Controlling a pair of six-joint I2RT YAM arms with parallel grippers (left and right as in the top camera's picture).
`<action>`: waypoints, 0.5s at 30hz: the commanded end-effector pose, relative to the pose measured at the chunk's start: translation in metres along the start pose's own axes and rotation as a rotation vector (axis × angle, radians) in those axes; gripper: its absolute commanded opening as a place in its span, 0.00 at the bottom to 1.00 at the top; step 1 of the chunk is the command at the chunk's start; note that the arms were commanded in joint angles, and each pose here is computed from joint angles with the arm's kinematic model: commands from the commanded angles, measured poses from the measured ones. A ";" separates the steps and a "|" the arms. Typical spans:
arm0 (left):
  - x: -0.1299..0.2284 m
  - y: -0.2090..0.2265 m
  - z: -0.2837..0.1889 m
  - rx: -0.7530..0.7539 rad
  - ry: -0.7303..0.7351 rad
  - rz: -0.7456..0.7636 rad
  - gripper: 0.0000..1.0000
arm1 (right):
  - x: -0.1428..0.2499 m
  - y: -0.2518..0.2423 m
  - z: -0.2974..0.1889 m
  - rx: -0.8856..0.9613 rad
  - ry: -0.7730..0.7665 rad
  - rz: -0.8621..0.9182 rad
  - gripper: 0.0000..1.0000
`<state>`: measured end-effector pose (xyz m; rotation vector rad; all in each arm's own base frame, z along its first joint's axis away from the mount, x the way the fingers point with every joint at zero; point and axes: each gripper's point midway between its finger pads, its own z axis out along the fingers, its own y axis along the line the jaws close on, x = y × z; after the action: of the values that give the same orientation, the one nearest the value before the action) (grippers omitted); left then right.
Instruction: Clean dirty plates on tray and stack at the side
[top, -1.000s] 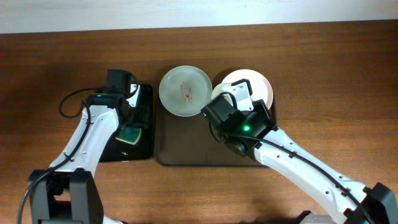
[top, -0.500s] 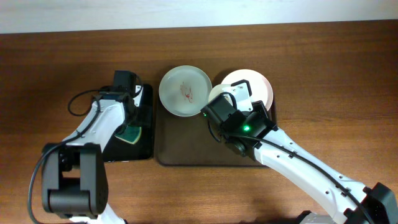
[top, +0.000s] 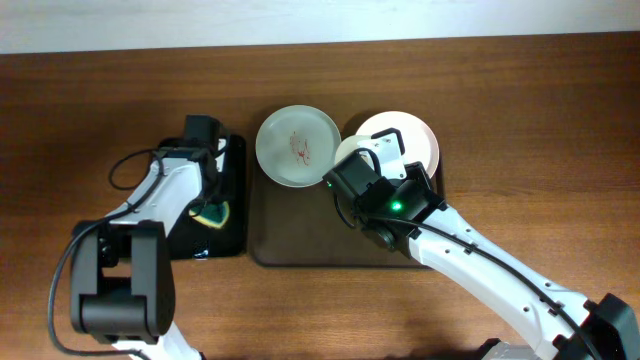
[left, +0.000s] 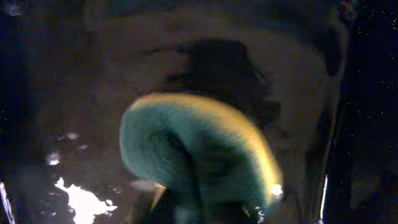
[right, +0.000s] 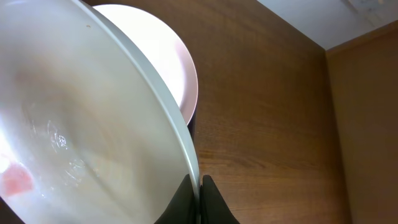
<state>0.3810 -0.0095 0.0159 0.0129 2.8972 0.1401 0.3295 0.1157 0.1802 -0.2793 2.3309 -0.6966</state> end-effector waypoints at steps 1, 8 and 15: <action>-0.017 0.015 -0.036 -0.009 -0.092 -0.073 0.89 | -0.012 -0.008 -0.011 -0.002 -0.041 0.047 0.04; 0.016 0.008 -0.028 0.022 0.021 -0.061 0.87 | -0.013 -0.008 -0.011 -0.004 -0.043 0.050 0.04; 0.054 0.007 -0.003 0.017 0.091 -0.054 0.78 | -0.012 -0.007 -0.011 -0.008 -0.042 0.050 0.04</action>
<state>0.3429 -0.0009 0.0188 -0.0481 2.9655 0.1328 0.3296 0.1158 0.1803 -0.2784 2.3305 -0.6958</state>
